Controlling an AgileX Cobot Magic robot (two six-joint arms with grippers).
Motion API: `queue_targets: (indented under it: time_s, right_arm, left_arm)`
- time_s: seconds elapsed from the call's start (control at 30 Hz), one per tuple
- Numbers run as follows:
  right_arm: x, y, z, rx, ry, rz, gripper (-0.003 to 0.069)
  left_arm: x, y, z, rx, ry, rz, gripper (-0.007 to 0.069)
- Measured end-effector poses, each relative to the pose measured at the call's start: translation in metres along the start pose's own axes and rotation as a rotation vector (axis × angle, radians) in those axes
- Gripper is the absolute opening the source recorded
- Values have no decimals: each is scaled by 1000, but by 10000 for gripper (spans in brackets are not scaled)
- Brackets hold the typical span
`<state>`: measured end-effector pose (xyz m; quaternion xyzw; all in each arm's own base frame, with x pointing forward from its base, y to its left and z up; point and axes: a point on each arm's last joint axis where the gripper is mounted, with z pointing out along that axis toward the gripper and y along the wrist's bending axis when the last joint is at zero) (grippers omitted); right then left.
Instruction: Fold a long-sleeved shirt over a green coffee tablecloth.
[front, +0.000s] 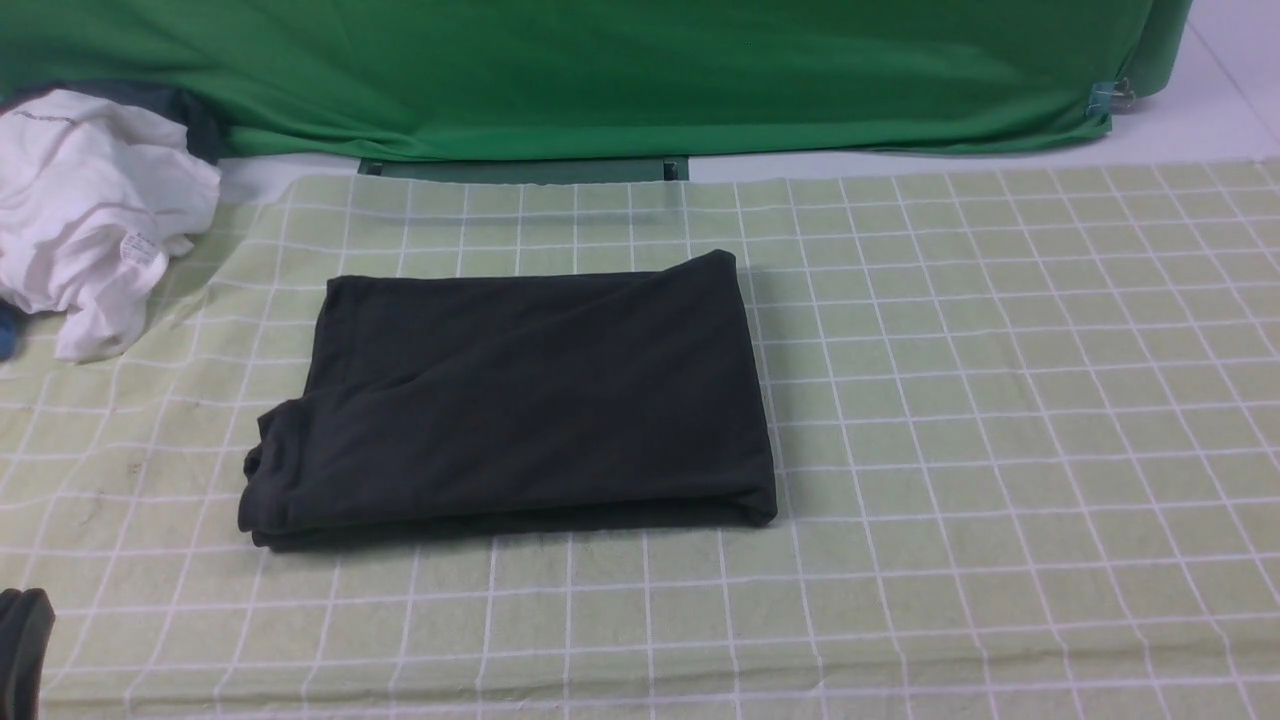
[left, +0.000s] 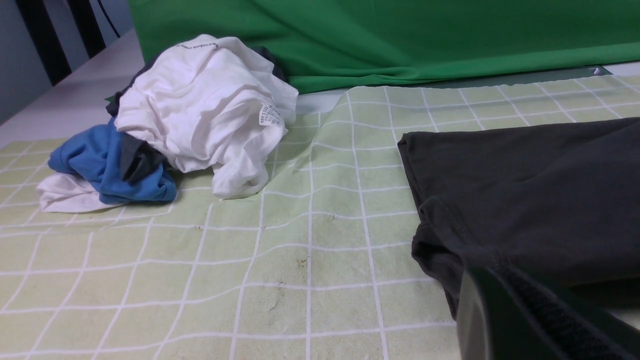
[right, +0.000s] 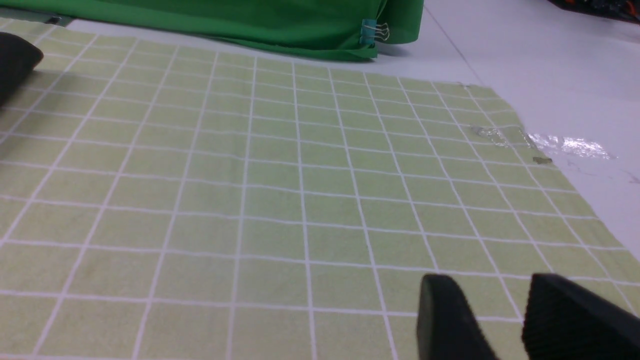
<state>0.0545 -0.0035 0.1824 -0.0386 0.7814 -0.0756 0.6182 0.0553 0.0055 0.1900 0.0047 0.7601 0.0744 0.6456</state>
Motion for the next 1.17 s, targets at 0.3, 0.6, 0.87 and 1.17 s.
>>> queue_targets:
  time_s: [0.3,0.6,0.87,1.17]
  right_arm:
    - [0,0,0,0,0,1,240]
    - [0,0,0,0,0,1,240]
    - [0,0,0,0,0,3,240]
    - [0,0,0,0,0,3,240]
  left_arm:
    - [0,0,0,0,0,0,14]
    - [0,-4,0,69,-8,13,14]
    - [0,-4,0,77,-9,15,14]
    - [0,-4,0,77,-9,15,14]
